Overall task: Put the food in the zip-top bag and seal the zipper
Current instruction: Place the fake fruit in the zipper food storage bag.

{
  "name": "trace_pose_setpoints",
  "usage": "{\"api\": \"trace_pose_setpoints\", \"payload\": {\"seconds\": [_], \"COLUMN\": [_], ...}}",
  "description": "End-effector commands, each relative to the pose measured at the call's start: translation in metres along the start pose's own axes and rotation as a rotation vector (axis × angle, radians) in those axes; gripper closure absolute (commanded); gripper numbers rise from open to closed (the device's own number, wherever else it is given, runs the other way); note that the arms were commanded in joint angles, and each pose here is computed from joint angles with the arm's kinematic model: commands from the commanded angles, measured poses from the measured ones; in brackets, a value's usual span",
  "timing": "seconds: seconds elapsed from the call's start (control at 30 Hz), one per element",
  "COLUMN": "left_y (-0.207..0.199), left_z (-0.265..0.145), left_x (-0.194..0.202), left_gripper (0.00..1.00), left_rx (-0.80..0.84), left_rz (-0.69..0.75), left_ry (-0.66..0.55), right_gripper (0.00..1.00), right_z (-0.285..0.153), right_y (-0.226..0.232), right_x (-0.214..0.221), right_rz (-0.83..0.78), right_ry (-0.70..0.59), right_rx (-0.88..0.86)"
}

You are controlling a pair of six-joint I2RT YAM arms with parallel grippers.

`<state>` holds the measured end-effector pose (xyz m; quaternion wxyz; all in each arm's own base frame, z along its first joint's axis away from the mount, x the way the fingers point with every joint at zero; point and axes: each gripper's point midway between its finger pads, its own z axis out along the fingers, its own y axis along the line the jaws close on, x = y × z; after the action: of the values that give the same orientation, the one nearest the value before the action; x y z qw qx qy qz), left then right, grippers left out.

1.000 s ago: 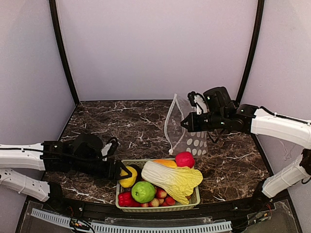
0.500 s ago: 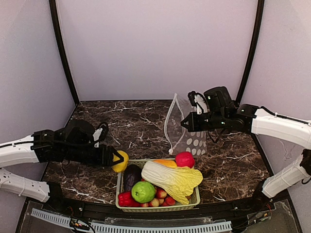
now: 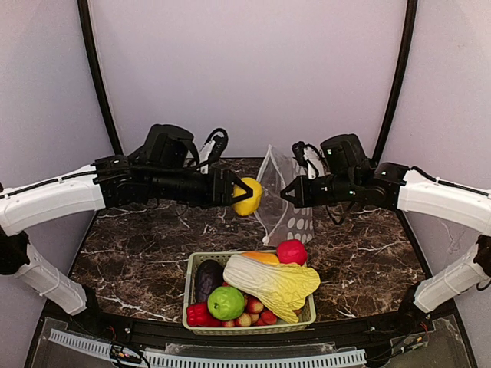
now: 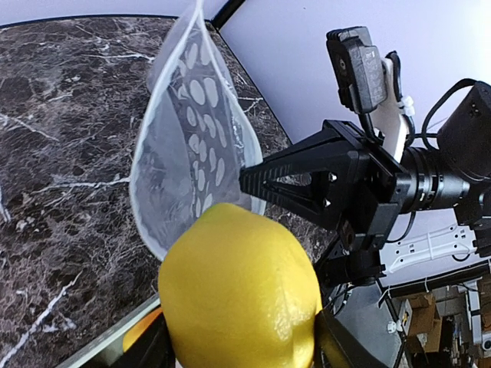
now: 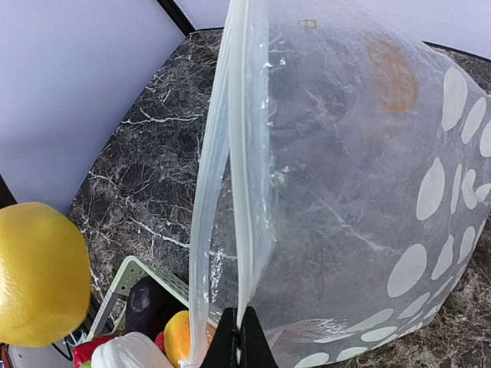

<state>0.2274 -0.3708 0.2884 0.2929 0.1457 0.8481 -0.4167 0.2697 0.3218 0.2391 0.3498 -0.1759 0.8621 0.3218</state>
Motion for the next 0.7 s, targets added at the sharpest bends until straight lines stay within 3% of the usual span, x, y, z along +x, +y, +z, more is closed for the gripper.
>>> {"api": "trace_pose_setpoints", "payload": {"seconds": [0.0,0.13,0.4,0.67], "left_y": [-0.022,-0.018,0.027,0.031], "left_z": [0.023,0.046,0.075,0.088], "left_x": [-0.015,-0.019,-0.018,-0.014], "left_gripper": [0.42,0.42,0.42,0.38], "left_rx": [0.102,0.088,-0.104,-0.107], "left_rz": [0.057,0.064,0.053,0.045], "left_ry": [0.002,0.002,-0.008,0.013], "right_gripper": [1.00,1.00,1.00,1.00], "right_z": [-0.013,-0.019,-0.024,-0.019], "right_y": [0.023,0.032,0.041,0.042], "right_x": [-0.016,-0.017,-0.020,-0.017], "right_rz": [-0.027,-0.036,-0.042,-0.038], "right_ry": [-0.044,-0.047,-0.049,-0.035], "right_rx": [-0.073,-0.106,-0.142,-0.144]}}
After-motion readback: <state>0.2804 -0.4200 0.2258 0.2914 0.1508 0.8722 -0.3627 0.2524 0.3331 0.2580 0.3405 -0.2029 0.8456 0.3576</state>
